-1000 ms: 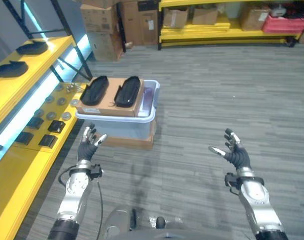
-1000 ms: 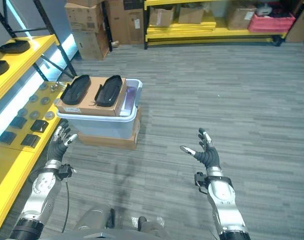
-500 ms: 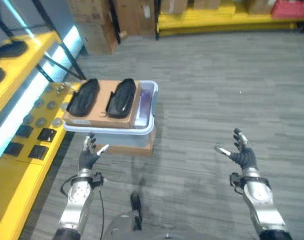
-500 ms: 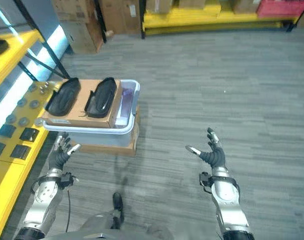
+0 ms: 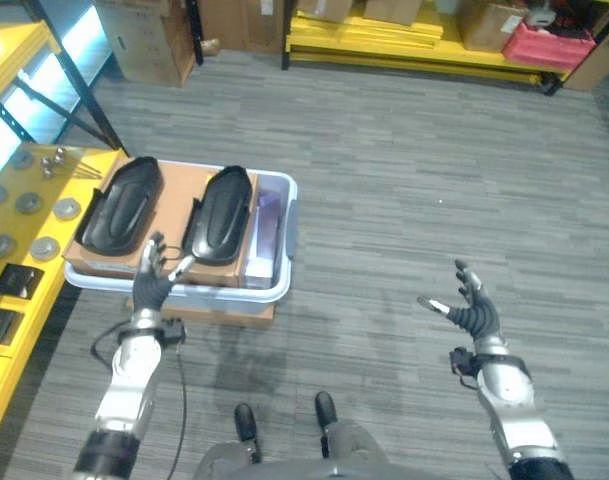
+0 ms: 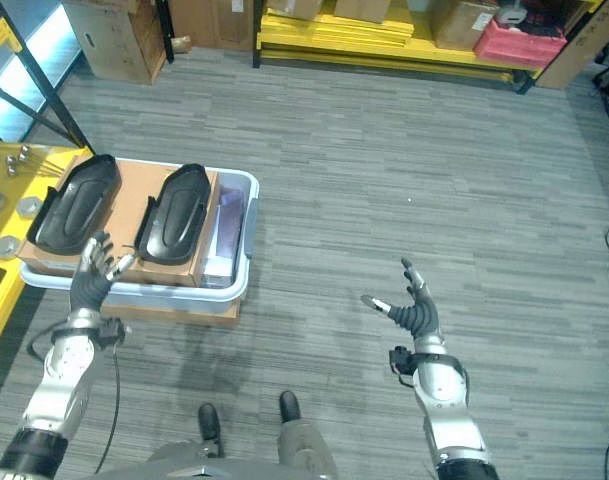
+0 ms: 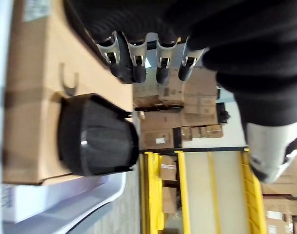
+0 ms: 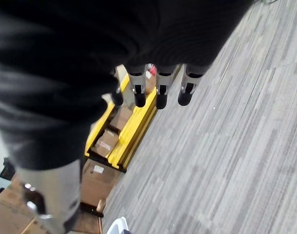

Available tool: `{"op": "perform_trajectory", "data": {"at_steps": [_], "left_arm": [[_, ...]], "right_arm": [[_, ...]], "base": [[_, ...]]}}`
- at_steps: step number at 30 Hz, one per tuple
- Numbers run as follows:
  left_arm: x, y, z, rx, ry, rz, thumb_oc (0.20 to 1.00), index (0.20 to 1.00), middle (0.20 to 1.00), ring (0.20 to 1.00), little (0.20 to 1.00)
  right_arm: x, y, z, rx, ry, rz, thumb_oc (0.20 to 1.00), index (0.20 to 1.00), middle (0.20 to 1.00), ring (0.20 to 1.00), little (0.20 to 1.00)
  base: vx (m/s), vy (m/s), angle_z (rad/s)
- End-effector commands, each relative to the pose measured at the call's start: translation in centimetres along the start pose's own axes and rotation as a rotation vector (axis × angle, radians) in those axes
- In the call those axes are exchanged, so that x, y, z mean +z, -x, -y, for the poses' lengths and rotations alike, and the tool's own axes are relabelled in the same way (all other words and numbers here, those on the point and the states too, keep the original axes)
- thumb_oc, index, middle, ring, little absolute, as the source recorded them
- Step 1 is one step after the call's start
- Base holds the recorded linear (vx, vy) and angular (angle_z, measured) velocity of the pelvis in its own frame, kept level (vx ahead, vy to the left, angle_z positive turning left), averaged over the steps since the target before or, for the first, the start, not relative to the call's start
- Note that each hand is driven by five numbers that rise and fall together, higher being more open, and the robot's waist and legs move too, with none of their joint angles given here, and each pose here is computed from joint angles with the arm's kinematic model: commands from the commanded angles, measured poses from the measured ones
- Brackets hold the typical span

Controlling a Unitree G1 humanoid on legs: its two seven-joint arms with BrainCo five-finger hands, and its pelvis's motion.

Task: Move parts from the plastic box to the shelf.

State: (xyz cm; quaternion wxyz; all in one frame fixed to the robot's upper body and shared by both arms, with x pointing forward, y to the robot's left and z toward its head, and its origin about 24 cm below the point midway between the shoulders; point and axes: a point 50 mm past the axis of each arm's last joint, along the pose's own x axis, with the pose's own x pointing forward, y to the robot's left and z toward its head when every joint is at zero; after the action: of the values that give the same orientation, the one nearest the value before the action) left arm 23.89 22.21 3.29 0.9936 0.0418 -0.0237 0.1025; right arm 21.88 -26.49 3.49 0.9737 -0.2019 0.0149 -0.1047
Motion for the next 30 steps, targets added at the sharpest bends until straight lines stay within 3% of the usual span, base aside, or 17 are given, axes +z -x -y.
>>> {"op": "perform_trajectory", "data": {"at_steps": [1, 8, 15, 19, 26, 30], "left_arm": [[3.1, -1.5, 0.6, -0.027, 0.003, 0.157, 1.000, 1.000, 1.000, 1.000, 1.000], [3.7, -1.3, 0.4, -0.034, 0.031, 0.183, 1.000, 1.000, 1.000, 1.000, 1.000], [3.1, -0.6, 0.1, -0.018, 0.013, 0.167, 1.000, 1.000, 1.000, 1.000, 1.000], [3.5, -0.9, 0.0, 0.039, 0.001, 0.197, 1.000, 1.000, 1.000, 1.000, 1.000], [4.5, -1.8, 0.0, 0.051, -0.024, 0.242, 1.000, 1.000, 1.000, 1.000, 1.000], [6.2, -2.7, -2.6, 0.104, -0.155, 0.313, 1.000, 1.000, 1.000, 1.000, 1.000]], "right_arm": [[2.2, -0.2, 1.4, -0.057, -0.058, 0.115, 1.000, 1.000, 1.000, 1.000, 1.000], [1.9, 0.0, 1.8, -0.025, -0.090, 0.094, 1.000, 1.000, 1.000, 1.000, 1.000], [2.3, -0.4, 3.3, -0.102, -0.040, 0.114, 1.000, 1.000, 1.000, 1.000, 1.000], [3.7, -1.1, 4.3, -0.288, 0.025, 0.200, 1.000, 1.000, 1.000, 1.000, 1.000], [4.0, -1.8, 2.8, -0.331, -0.223, 0.216, 1.000, 1.000, 1.000, 1.000, 1.000], [3.7, -1.9, 0.7, -0.193, -0.349, 0.197, 1.000, 1.000, 1.000, 1.000, 1.000]], "base": [[0.13, -0.057, 0.39], [0.20, -0.134, 0.42], [0.13, 0.107, 0.10], [0.17, 0.359, -0.08], [0.19, 0.489, -0.61], [0.08, 0.238, -0.75]]}}
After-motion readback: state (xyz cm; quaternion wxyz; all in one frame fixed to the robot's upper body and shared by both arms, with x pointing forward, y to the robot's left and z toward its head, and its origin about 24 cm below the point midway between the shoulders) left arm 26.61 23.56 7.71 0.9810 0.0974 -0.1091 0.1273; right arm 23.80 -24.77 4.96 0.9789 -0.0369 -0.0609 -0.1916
